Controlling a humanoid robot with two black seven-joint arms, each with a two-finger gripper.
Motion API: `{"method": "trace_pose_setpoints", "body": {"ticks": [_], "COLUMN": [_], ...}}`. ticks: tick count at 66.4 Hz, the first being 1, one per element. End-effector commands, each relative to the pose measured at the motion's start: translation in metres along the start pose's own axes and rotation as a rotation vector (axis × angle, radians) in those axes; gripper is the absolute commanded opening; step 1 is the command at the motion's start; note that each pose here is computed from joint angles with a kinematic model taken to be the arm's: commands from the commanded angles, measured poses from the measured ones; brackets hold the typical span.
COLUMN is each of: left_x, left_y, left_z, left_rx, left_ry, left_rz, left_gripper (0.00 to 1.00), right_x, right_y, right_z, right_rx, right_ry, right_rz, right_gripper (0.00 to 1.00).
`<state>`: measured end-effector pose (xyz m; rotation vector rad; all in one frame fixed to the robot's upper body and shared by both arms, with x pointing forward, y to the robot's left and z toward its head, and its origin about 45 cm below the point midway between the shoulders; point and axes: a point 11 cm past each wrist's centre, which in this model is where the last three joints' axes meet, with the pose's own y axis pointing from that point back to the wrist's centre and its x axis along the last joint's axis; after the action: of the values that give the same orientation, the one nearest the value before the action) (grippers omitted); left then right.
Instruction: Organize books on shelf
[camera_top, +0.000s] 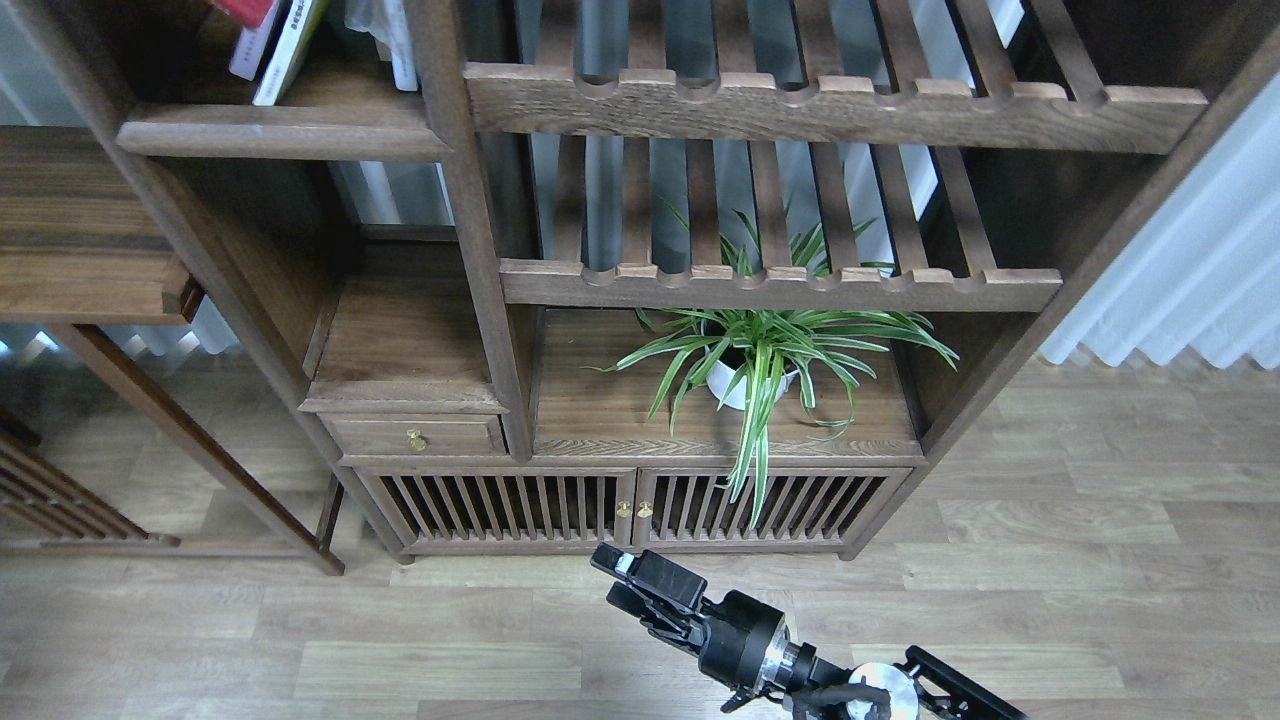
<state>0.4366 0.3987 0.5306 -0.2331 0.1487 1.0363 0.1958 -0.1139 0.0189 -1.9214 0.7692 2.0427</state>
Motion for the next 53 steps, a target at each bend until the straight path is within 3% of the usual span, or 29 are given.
{"method": "trace_pose_setpoints", "body": {"ticks": [1, 18, 53], "left_x": [0.018, 0.024, 0.005], "left_y": [0.005, -0.002, -0.102], "left_z": [0.009, 0.019, -0.006], "left_rx": [0.001, 0.04, 0.091], "left_ry": [-0.049, -0.126, -0.163], "left_rz": [0.069, 0.114, 0.169], "left_gripper": [0.0, 0.0, 0.01], "right_x": [-0.001, -0.001, 0.0], "right_y": [0.0, 0.0, 0.0], "right_z": [-0.001, -0.001, 0.001], "right_rx": [0.0, 0.0, 0.001], "right_ry": [0.002, 0.002, -0.003], "right_rz": [-0.001, -0.001, -0.002], "right_gripper": [0.99, 0.99, 0.99]}}
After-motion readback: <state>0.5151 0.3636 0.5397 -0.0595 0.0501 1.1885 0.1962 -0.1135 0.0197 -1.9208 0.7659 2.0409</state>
